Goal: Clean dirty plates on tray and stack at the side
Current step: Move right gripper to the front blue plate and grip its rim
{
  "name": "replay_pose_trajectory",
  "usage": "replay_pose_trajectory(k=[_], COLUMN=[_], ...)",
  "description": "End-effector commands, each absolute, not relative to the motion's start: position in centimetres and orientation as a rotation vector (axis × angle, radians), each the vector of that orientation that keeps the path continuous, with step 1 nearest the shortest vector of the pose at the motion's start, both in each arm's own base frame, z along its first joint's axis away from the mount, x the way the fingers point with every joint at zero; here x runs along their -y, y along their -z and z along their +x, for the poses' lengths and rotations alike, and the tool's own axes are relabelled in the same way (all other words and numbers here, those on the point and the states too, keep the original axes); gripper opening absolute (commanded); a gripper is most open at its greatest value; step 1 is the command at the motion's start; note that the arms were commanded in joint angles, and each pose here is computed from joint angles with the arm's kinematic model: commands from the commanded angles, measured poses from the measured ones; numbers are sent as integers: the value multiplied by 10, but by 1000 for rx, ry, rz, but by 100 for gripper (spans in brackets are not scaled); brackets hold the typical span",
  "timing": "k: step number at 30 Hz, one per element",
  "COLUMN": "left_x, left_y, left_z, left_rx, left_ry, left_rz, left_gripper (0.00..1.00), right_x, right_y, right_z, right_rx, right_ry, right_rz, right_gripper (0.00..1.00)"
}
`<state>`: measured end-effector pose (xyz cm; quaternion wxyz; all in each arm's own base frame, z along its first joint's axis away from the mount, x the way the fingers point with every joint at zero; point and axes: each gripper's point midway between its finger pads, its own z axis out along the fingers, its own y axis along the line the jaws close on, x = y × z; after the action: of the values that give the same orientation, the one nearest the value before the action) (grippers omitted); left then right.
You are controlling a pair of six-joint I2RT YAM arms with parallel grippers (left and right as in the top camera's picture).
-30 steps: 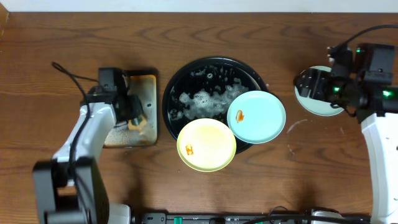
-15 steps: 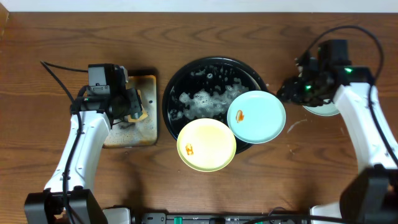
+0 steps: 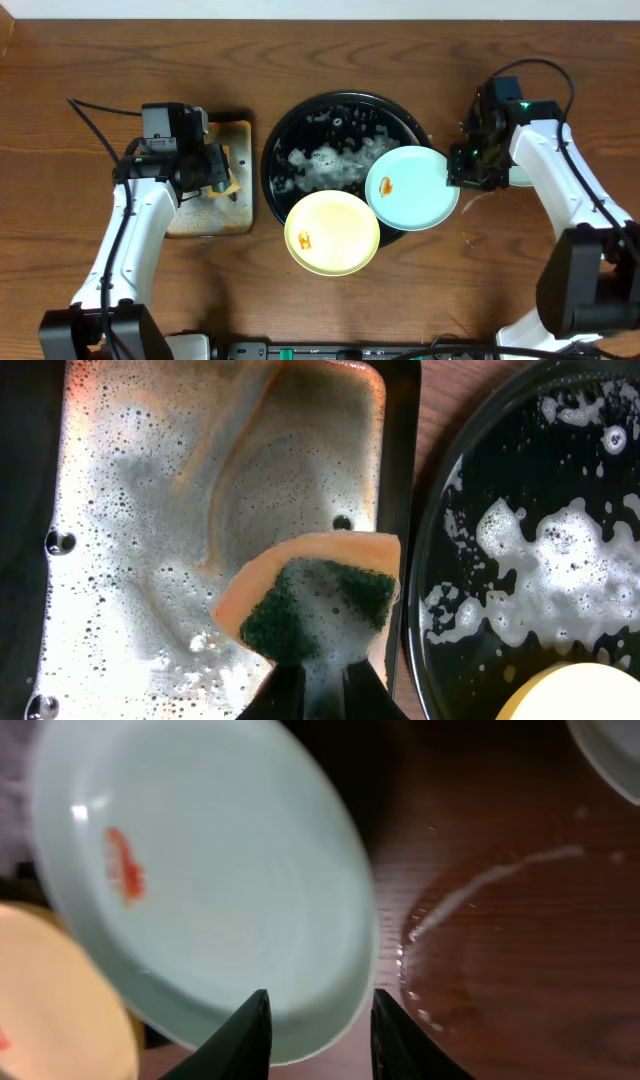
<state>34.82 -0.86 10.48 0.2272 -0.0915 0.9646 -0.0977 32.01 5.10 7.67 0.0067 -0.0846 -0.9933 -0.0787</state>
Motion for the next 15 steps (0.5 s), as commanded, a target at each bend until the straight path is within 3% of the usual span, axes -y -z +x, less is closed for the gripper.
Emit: replay_pose_trajectory(k=[1, 9, 15], left_x=[10, 10, 10], left_y=[-110, -110, -110], left_z=[351, 352, 352], left_rx=[-2647, -2646, -2646], left_ry=[273, 272, 272], left_rz=[-222, -222, -222], left_gripper=[8, 8, 8], right_x=[-43, -45, -47], right_y=[-66, -48, -32], right_z=[313, 291, 286], right_rx=[3060, 2961, 2956], right_ry=[133, 92, 89], right_rz=[-329, -363, -410], right_gripper=[34, 38, 31])
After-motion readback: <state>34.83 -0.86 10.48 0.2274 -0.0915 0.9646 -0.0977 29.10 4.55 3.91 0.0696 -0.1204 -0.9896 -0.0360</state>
